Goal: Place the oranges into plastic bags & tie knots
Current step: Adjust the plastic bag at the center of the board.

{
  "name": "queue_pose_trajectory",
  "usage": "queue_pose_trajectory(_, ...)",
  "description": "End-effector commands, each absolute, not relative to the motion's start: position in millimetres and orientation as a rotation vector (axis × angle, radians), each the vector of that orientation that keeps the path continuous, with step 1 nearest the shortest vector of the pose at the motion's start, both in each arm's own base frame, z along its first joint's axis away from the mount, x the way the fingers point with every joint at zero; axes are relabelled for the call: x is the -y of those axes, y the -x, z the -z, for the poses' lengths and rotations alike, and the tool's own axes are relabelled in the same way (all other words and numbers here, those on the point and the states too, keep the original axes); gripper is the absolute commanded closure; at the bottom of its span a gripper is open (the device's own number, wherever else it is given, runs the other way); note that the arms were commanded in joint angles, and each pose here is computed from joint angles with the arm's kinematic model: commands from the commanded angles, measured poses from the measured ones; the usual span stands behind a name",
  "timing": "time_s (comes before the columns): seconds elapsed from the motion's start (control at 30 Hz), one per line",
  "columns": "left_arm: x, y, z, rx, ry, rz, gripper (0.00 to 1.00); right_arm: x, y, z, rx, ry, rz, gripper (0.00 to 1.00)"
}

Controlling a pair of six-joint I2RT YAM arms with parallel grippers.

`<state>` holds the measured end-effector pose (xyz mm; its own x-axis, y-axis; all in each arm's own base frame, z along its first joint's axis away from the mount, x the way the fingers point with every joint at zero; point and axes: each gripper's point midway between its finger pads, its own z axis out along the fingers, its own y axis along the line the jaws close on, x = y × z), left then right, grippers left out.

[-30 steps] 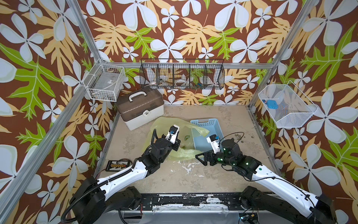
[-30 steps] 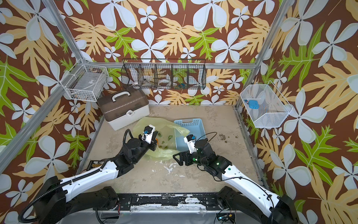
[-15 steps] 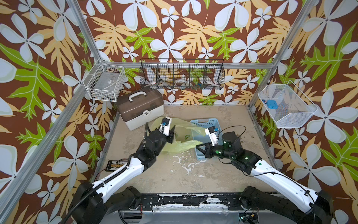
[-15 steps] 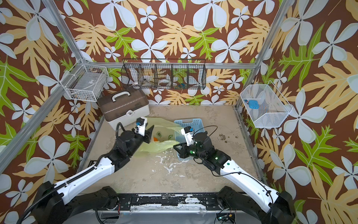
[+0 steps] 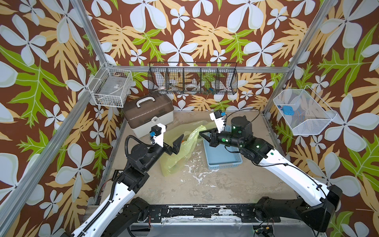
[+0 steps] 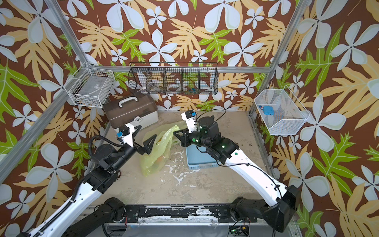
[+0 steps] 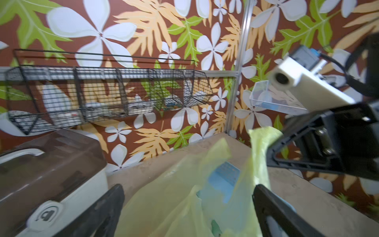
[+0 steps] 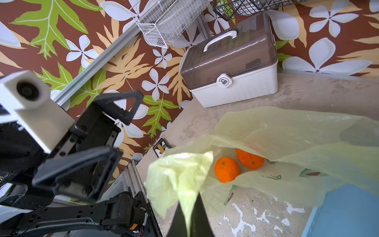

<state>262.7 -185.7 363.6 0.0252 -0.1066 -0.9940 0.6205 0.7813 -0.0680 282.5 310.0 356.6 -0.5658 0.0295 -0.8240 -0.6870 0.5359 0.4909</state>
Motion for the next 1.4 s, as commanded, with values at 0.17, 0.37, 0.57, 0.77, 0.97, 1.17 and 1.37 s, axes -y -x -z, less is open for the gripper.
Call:
queue_pose_trajectory(0.17,227,-252,-370,-1.364,-0.544,0.682,0.0,-322,-281,-360,-1.944,0.591,-1.088,1.0)
queue_pose_trajectory(0.37,246,-280,-354,-1.417,-0.482,0.659,0.07,-335,-272,-378,-1.908,0.621,-1.104,1.0)
queue_pose_trajectory(0.57,221,-304,-341,-1.417,-0.249,0.557,0.5,-337,-263,-419,-1.82,0.604,-1.158,1.0)
queue_pose_trajectory(0.77,206,-309,-344,-1.382,-0.145,0.534,0.63,-340,-247,-437,-1.775,0.612,-1.185,1.0)
queue_pose_trajectory(0.97,207,-312,-346,-1.387,-0.15,0.51,1.0,-330,-252,-436,-1.778,0.558,-1.122,0.69)
queue_pose_trajectory(1.17,173,-305,-353,-1.375,-0.092,0.493,1.0,-227,-292,-412,-1.805,0.224,-0.991,0.23)
queue_pose_trajectory(1.37,172,-279,-374,-1.279,-0.182,0.579,1.0,-223,-332,-301,-2.043,0.113,-0.942,0.25)
